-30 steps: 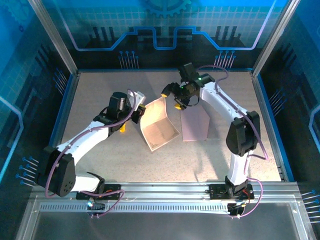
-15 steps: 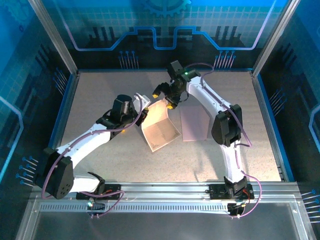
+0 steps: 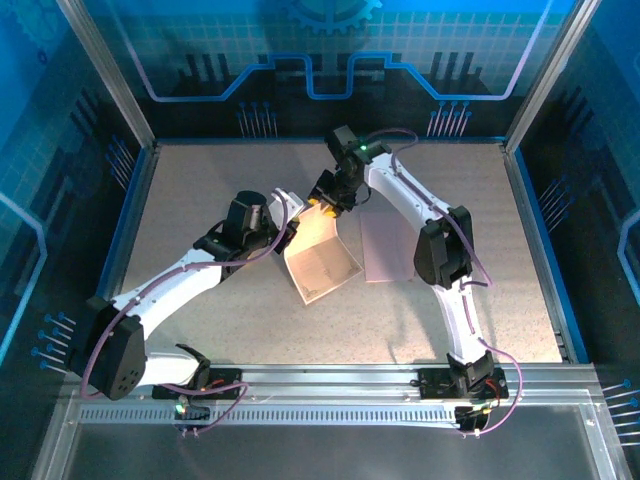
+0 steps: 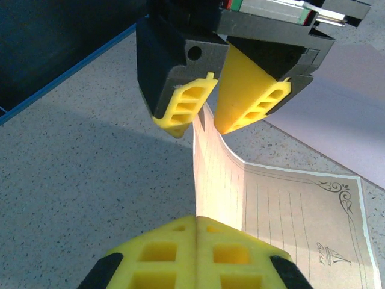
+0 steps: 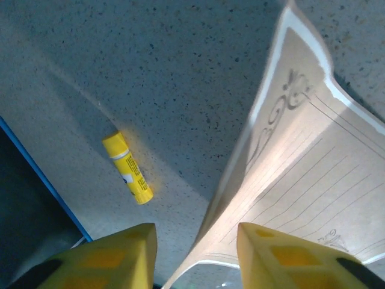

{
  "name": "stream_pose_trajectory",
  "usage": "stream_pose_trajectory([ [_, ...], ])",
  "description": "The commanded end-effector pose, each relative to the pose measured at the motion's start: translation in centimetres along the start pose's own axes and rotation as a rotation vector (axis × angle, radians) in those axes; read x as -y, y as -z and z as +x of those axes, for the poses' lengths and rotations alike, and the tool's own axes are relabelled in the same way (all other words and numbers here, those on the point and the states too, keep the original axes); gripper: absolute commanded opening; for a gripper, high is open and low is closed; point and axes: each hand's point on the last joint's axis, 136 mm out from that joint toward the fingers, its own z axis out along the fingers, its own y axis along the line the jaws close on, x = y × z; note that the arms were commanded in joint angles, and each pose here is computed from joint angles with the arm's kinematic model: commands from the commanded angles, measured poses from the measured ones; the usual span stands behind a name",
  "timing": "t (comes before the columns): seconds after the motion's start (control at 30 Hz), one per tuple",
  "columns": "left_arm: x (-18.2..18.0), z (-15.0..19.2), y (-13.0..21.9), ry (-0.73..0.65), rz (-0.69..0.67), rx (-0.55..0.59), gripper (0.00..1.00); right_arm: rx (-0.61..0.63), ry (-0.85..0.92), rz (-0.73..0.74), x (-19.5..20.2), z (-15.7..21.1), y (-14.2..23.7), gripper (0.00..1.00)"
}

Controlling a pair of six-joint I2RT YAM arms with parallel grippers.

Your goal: Place the letter into the envelope and seal it

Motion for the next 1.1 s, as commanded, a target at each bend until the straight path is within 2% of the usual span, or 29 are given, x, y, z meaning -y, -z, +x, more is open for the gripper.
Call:
stream_pose_trajectory([
  [0.0, 0.0, -0.7, 0.7, -0.022, -0.017, 0.035, 0.0, -0.024, -0.002, 0.021, 0.0, 0.7, -0.5, 0.29],
  [0.13, 0.1, -0.8, 0.7, -0.02, -0.019, 0.045, 0.01, -0.031, 0.001, 0.012, -0.2, 0.6, -0.7, 0.11],
  [0.2, -0.1, -0.8, 0.8, -0.018, -0.028, 0.044, 0.09, -0.031, 0.003, 0.008, -0.3, 0.6, -0.7, 0.01],
  [0.43, -1.4, -1.0, 2.0, 0.029, -0.101, 0.037, 0.64, -0.02, 0.037, -0.007, -0.8, 0.7, -0.1, 0.0],
  [0.5, -2.3, -1.1, 3.0, 0.056, -0.157, 0.04, 0.83, -0.014, 0.056, -0.013, -1.0, 0.7, 0.2, 0.0],
  [0.6, -3.8, -1.2, 5.1, 0.094, -0.264, 0.052, 0.99, -0.002, 0.106, -0.041, -1.7, 1.1, 0.6, 0.0],
  [0.7, -5.4, -1.5, 7.4, 0.132, -0.366, 0.103, 0.99, 0.021, 0.151, -0.06, -2.1, 1.6, 1.1, 0.0],
  [0.8, -7.2, -0.8, 8.9, 0.193, -0.47, 0.1, 0.99, 0.049, 0.22, -0.102, -3.0, 2.4, 1.4, 0.0],
  [0.93, -8.2, 0.3, 8.8, 0.279, -0.484, 0.089, 0.99, 0.069, 0.3, -0.189, -3.4, 3.9, 1.2, 0.0],
  [1.07, -9.6, 0.9, 8.7, 0.438, -0.489, 0.128, 0.99, 0.078, 0.311, -0.272, -2.0, 5.4, 0.6, 0.0],
])
